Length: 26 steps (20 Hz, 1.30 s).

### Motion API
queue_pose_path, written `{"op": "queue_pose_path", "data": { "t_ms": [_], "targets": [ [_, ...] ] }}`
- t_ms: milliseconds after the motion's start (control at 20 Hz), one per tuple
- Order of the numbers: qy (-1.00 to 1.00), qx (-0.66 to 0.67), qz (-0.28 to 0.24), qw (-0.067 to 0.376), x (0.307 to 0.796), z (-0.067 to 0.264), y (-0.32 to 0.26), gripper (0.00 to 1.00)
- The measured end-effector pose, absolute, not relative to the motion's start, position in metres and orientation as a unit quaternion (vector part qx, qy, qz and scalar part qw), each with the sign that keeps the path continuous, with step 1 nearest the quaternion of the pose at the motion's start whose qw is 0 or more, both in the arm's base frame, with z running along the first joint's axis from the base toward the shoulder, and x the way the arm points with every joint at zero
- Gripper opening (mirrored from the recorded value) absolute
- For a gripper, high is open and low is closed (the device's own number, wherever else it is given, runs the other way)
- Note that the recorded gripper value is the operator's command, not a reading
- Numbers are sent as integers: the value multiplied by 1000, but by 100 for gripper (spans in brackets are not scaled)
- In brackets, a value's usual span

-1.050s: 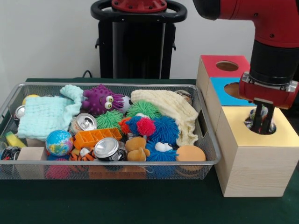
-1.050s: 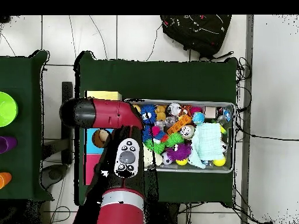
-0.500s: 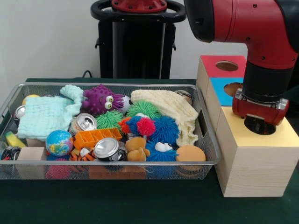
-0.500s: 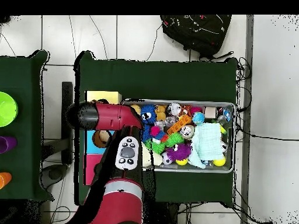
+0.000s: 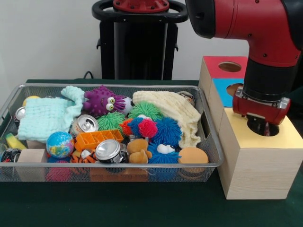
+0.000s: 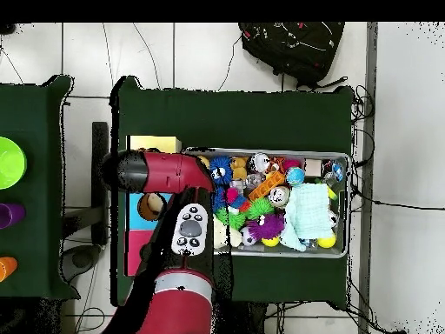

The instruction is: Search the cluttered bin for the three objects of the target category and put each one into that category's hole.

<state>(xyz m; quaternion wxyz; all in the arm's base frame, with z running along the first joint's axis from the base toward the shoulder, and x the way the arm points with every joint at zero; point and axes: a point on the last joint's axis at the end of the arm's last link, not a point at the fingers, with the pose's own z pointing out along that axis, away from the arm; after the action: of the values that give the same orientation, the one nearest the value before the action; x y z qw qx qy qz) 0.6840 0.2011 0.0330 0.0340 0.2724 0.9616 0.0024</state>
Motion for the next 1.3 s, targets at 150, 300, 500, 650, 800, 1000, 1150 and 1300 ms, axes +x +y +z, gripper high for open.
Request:
{"op": "queue_pose_path", "data": {
  "t_ms": [150, 300, 500, 650, 800, 1000, 1150, 1300],
  "targets": [
    [962, 271, -8, 12, 687, 53, 199, 0],
    [963, 269, -13, -5, 692, 72, 200, 0],
    [963, 268, -15, 0, 706, 86, 198, 0],
    [964, 266, -15, 12, 712, 81, 196, 0],
    [964, 265, -15, 21, 713, 70, 195, 0],
    [964, 263, -16, 25, 710, 50, 197, 100],
    [965, 259, -17, 22, 707, 43, 201, 100],
    [967, 254, -19, 22, 705, 41, 206, 100]
  ]
}}
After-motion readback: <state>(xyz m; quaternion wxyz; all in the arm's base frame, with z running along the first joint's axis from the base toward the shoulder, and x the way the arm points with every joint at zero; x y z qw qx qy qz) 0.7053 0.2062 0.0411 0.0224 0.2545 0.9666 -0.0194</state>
